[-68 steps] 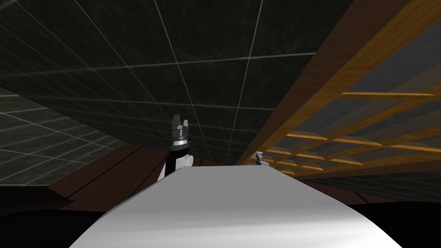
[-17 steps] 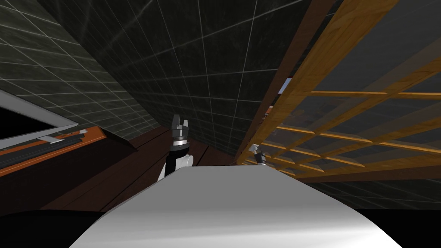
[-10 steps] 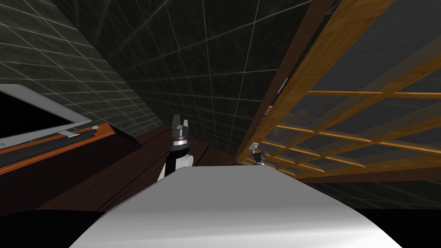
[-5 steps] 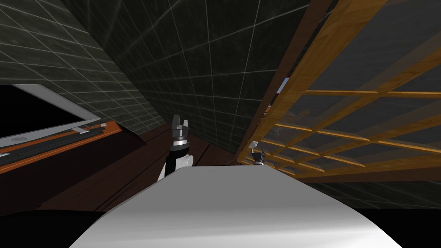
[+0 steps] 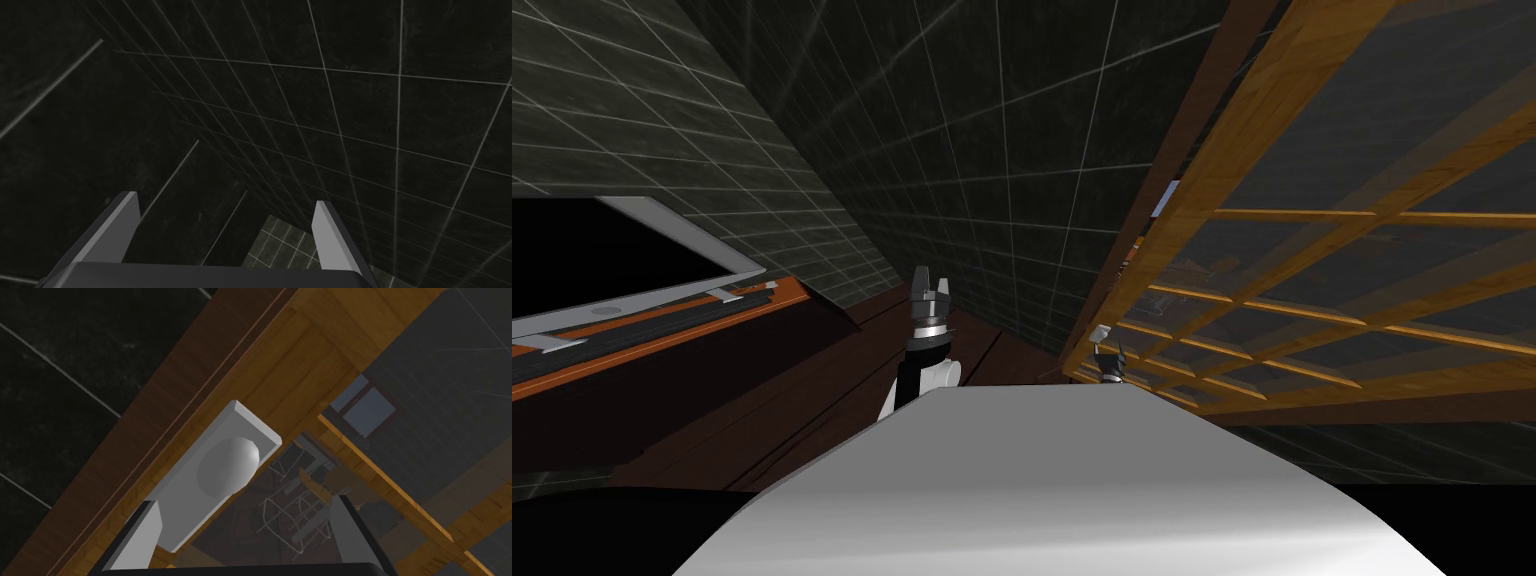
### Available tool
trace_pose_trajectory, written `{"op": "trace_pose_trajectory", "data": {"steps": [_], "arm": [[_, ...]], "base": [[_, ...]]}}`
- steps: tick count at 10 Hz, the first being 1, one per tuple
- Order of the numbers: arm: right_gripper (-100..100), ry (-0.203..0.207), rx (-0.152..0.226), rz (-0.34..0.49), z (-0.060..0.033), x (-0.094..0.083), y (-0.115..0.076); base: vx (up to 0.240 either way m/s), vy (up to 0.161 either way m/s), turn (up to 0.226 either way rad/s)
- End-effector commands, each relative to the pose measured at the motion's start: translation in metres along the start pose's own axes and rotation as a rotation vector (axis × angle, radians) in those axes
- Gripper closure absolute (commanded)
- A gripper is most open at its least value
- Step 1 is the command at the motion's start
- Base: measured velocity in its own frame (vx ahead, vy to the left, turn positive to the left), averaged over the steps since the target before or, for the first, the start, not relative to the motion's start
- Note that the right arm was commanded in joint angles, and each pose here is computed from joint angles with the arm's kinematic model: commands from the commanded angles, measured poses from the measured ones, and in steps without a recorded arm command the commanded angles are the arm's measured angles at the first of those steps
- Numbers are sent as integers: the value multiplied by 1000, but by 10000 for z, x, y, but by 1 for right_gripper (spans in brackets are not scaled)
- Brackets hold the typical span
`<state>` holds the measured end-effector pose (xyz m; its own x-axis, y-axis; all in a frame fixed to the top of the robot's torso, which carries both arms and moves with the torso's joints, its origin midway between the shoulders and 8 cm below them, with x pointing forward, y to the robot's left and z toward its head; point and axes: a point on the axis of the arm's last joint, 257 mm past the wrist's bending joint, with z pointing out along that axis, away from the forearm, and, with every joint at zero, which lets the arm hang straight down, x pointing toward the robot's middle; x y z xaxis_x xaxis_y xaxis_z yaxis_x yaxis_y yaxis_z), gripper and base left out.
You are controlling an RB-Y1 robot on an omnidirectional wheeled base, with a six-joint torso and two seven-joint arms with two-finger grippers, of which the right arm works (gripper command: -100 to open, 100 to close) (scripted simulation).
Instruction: Pull the door open
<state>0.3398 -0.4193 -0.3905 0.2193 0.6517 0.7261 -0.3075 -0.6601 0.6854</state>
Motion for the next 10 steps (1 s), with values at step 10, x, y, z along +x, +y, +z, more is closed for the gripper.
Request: {"op": "trace_pose_trajectory", "data": {"steps": [10], "arm": [[-100,-47,-25,404,-26,59,-127]], "base": [[-55,-6,42]]}}
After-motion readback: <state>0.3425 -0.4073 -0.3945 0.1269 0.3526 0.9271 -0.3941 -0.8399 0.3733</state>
